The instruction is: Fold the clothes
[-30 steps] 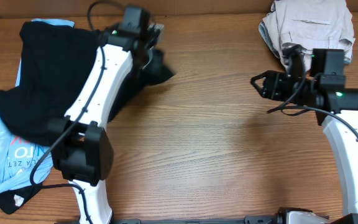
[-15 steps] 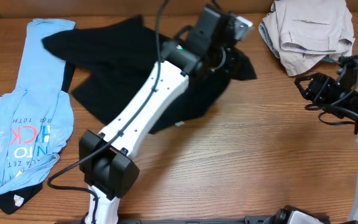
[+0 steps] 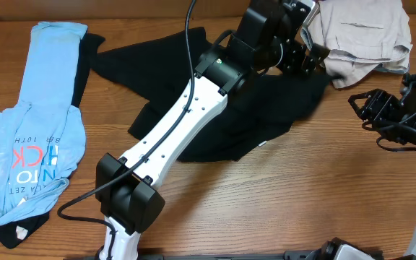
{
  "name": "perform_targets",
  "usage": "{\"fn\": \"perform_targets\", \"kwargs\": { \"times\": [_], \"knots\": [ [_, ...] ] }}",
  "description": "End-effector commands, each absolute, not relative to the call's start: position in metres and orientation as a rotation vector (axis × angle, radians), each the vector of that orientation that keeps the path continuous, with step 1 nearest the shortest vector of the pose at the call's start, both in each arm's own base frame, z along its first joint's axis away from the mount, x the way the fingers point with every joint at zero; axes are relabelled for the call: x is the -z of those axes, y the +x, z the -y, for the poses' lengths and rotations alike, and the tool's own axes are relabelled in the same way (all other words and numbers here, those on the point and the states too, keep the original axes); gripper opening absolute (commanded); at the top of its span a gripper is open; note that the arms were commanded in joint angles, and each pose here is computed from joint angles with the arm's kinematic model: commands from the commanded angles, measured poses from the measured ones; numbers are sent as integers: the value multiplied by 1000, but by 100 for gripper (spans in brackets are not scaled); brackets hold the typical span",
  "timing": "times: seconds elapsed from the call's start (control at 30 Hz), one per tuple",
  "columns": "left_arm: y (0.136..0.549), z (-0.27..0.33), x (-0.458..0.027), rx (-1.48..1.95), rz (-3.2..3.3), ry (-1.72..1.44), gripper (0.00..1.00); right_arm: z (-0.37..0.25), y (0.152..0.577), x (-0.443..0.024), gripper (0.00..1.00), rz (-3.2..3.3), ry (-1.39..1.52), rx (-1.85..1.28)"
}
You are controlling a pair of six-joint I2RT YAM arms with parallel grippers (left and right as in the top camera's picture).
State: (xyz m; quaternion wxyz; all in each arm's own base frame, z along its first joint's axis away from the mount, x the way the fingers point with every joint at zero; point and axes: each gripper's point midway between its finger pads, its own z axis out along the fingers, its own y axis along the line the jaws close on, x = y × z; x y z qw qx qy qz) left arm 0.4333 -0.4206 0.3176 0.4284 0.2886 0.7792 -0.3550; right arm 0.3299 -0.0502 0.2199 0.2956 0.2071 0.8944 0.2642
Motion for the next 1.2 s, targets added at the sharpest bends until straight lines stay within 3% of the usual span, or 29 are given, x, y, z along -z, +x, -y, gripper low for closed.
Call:
{"fn": "perform_targets", "kwargs": {
  "times": [0.0, 0.27, 0.53, 0.83, 1.03, 1.17],
  "knots": [
    [447, 383, -327, 863, -1999, 651, 100, 46, 328, -233, 70, -2359, 513, -699],
    [486, 221, -278, 572, -2329, 416, 100, -17, 327, -228, 70, -2458, 281, -767],
    [490, 90, -240, 293, -2551, 143, 100, -108, 327, -194, 69, -2638, 51, -634],
    [486, 48, -233, 193, -2599, 35, 100, -177, 320, -113, 61, -2874, -83, -491],
    [485, 40, -231, 135, -2611, 19, 100, -187, 326, -57, 51, -2977, -104, -438],
    [483, 39, -230, 124, -2617, 37, 100, -183, 331, -40, 50, -2998, -91, -386]
  ]
}}
